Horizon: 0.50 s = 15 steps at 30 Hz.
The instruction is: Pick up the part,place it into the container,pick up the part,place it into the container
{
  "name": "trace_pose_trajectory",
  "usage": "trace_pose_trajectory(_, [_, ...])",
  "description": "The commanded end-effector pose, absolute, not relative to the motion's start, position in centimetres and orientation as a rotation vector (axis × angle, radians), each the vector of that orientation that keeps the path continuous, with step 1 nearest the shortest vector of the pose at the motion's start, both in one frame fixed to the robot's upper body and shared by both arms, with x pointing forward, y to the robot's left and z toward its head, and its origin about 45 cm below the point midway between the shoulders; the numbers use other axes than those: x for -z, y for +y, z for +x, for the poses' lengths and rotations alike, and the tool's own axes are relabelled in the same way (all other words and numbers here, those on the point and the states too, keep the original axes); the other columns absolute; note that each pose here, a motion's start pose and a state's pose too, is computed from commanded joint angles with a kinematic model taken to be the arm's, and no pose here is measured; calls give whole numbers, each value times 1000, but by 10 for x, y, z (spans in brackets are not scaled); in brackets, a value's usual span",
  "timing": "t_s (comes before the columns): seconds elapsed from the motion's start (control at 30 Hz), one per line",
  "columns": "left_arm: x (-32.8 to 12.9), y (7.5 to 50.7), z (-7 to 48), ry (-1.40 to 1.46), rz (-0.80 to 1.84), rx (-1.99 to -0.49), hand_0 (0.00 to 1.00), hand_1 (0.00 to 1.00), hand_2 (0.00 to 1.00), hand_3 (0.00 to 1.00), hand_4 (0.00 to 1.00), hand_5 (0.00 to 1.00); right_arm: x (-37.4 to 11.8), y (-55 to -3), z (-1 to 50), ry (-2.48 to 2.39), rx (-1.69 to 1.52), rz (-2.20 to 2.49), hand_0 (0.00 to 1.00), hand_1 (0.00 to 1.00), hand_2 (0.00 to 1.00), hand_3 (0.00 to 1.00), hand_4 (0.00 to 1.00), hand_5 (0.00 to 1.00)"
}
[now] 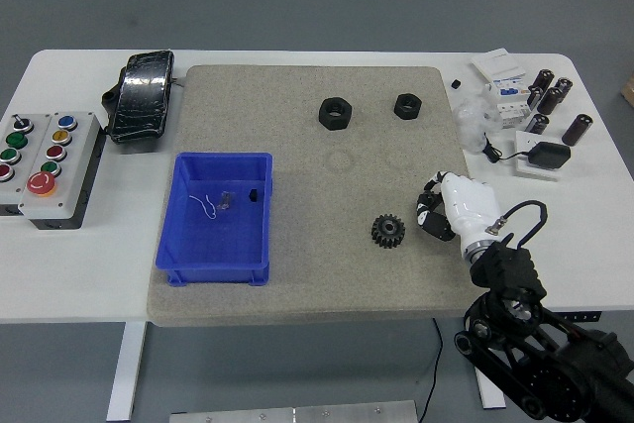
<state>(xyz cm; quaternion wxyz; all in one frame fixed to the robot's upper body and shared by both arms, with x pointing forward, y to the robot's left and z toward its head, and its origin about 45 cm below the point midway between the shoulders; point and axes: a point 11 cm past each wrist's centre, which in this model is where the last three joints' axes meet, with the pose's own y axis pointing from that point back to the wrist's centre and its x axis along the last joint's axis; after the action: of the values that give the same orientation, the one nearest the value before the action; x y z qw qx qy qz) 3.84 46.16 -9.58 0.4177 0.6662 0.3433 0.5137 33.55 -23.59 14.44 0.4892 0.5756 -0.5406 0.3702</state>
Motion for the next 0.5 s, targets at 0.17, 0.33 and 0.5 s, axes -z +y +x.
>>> trace_pose_trajectory(0.17, [96, 461, 39, 861, 1673, -1287, 668, 612, 566, 619, 658, 291, -183, -191, 344, -1342, -1037, 1575, 520, 518, 305, 495, 95, 18])
trace_pose_trajectory(0.33, [96, 462, 38, 863, 1674, -1285, 668, 612, 566, 619, 658, 291, -204, -124, 343, -1237, -1115, 1837, 520, 518, 305, 495, 95, 18])
trace_pose_trajectory(0.5, [94, 464, 40, 860, 1673, -1290, 668, 612, 567, 621, 664, 307, -211, -63, 332, -1055, -1164, 2055, 589, 577, 494, 543, 69, 17])
